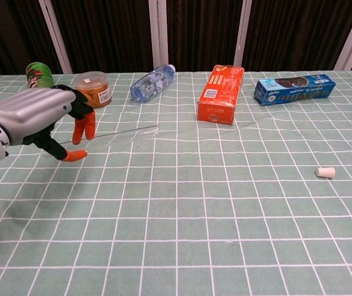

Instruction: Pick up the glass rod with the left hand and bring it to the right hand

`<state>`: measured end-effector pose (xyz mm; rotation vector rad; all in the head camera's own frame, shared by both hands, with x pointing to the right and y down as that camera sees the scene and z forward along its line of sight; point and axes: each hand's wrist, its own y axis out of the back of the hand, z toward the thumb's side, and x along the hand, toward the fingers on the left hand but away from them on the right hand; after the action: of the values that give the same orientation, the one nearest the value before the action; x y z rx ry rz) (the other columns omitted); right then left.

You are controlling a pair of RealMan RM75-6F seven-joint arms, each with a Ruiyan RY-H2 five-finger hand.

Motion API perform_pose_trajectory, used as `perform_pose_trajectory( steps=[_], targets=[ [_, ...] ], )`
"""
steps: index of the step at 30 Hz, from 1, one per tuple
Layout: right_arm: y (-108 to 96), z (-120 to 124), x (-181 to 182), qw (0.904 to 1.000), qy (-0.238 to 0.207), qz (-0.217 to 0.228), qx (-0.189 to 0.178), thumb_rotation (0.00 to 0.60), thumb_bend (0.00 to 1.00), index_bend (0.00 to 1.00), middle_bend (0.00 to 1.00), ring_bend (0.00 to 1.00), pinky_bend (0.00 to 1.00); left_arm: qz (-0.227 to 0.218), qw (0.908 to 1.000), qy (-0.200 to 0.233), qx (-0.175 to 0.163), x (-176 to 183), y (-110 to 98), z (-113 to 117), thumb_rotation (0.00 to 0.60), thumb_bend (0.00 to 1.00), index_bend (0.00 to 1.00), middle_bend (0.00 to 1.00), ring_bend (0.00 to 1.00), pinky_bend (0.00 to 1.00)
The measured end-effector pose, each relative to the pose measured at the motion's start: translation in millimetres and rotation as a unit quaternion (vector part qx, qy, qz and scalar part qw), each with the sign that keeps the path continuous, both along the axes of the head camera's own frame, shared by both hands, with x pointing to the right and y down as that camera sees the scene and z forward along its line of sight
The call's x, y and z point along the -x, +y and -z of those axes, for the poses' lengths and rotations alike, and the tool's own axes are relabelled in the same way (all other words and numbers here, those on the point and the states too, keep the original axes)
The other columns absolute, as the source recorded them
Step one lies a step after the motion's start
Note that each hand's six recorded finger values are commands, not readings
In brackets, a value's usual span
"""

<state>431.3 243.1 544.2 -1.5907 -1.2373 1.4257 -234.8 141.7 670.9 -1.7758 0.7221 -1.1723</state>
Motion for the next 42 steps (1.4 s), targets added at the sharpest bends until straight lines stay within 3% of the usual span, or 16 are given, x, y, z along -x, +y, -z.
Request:
perform_pose_trajectory(
  steps=[6, 15, 29, 42],
  targets=[
    [-3.2, -3.1, 2.0, 1.0, 0.0, -0.001, 0.006, 0.6, 0.31, 0.0, 0.0, 0.0, 0.0, -0.017, 0.9993, 0.031, -0.01, 12.6, -8.1, 4.7, 0.6, 0.71, 0.56, 0.62, 0.12, 0.0],
    [-16.0, -22.8, 12.1, 0.9989, 0.003, 0.009, 0.046, 0.6, 0.32, 0.01, 0.0, 0.0, 0.0, -0.03, 0.996, 0.079, -0.029, 28.1, -24.2, 13.8, 0.6, 0.71, 0.56, 0.62, 0.12, 0.0],
    [-49.5, -85.6, 58.9, 0.9931, 0.021, 0.035, 0.109, 0.6, 0.31, 0.35, 0.09, 0.01, 0.0, -0.068, 0.9873, 0.137, -0.043, 30.0, -48.7, 30.8, 0.6, 0.71, 0.56, 0.62, 0.12, 0.0],
    [-62.7, -134.3, 87.7, 0.9887, 0.047, 0.046, 0.135, 0.6, 0.31, 0.37, 0.12, 0.02, 0.0, -0.065, 0.9864, 0.146, -0.038, 42.7, -57.6, 30.3, 0.6, 0.71, 0.56, 0.62, 0.12, 0.0]
  ],
)
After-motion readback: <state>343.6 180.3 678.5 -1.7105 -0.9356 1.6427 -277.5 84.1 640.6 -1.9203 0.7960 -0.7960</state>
